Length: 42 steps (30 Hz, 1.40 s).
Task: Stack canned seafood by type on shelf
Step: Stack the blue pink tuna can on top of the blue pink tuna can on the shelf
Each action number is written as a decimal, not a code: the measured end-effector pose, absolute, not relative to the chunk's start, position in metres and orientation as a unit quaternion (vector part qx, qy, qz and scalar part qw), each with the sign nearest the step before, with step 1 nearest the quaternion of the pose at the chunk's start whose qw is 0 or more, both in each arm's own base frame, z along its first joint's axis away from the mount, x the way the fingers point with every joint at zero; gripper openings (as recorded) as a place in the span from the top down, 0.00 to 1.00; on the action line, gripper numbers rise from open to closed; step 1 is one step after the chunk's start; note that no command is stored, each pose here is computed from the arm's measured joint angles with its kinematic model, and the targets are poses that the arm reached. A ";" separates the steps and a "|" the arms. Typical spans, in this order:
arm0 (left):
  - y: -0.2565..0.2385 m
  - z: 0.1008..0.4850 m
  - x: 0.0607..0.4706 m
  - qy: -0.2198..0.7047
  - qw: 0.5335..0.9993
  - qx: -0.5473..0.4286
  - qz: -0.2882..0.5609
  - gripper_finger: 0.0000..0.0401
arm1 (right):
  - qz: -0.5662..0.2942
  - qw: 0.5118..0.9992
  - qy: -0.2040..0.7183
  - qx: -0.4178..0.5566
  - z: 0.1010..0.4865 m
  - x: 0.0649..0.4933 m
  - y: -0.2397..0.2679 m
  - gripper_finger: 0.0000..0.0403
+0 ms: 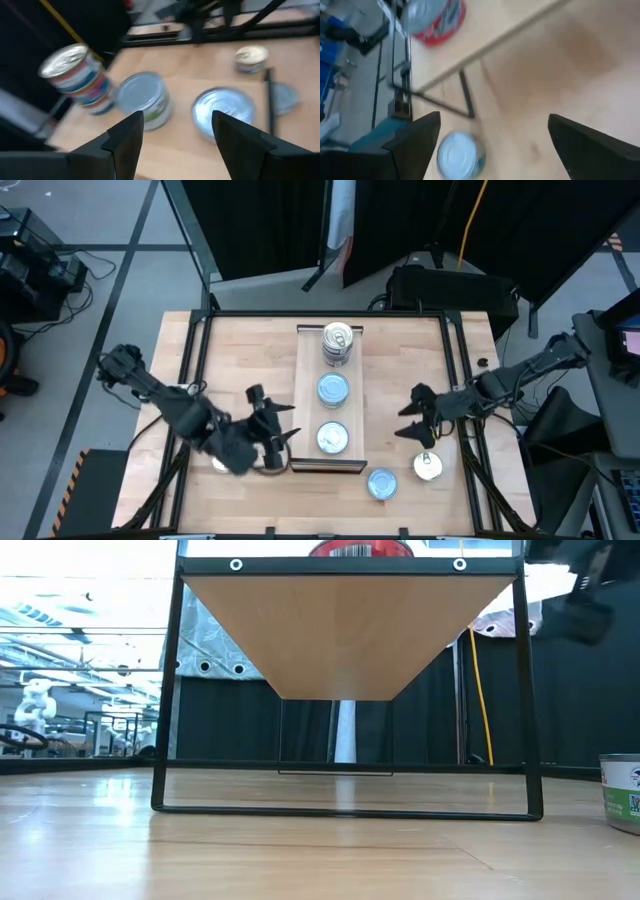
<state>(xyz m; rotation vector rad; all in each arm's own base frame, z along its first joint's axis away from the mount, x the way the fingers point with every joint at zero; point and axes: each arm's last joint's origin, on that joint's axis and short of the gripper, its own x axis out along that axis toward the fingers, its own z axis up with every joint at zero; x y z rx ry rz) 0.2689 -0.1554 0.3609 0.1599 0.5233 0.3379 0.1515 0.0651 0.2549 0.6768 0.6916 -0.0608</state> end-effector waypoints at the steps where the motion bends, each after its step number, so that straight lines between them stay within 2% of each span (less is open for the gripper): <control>1: -0.159 0.352 0.267 0.255 0.945 0.091 0.182 0.41 | -0.028 0.879 0.344 0.330 0.254 0.152 0.069 0.11; 7: -0.166 0.292 0.250 0.270 0.932 0.079 0.227 0.41 | -0.022 0.851 0.405 0.334 0.271 0.155 0.098 0.19; 10: -0.168 0.276 0.246 0.268 0.933 0.069 0.231 0.42 | -0.047 0.827 0.458 0.323 0.285 0.153 0.109 0.22; 16: -0.173 0.288 0.249 0.213 0.951 0.051 0.217 0.52 | -0.135 0.757 0.558 0.313 0.294 0.145 0.135 0.25; 26: -0.177 0.308 0.235 0.188 0.963 0.076 0.180 0.72 | -0.221 0.644 0.660 0.317 0.245 0.137 0.200 0.26; 33: -0.174 0.288 0.228 0.166 0.970 0.045 0.173 0.82 | -0.266 0.629 0.659 0.315 0.226 0.133 0.219 0.26; 42: -0.183 0.266 0.218 0.103 0.992 -0.021 0.075 0.89 | -0.312 0.641 0.645 0.276 0.210 0.136 0.220 0.26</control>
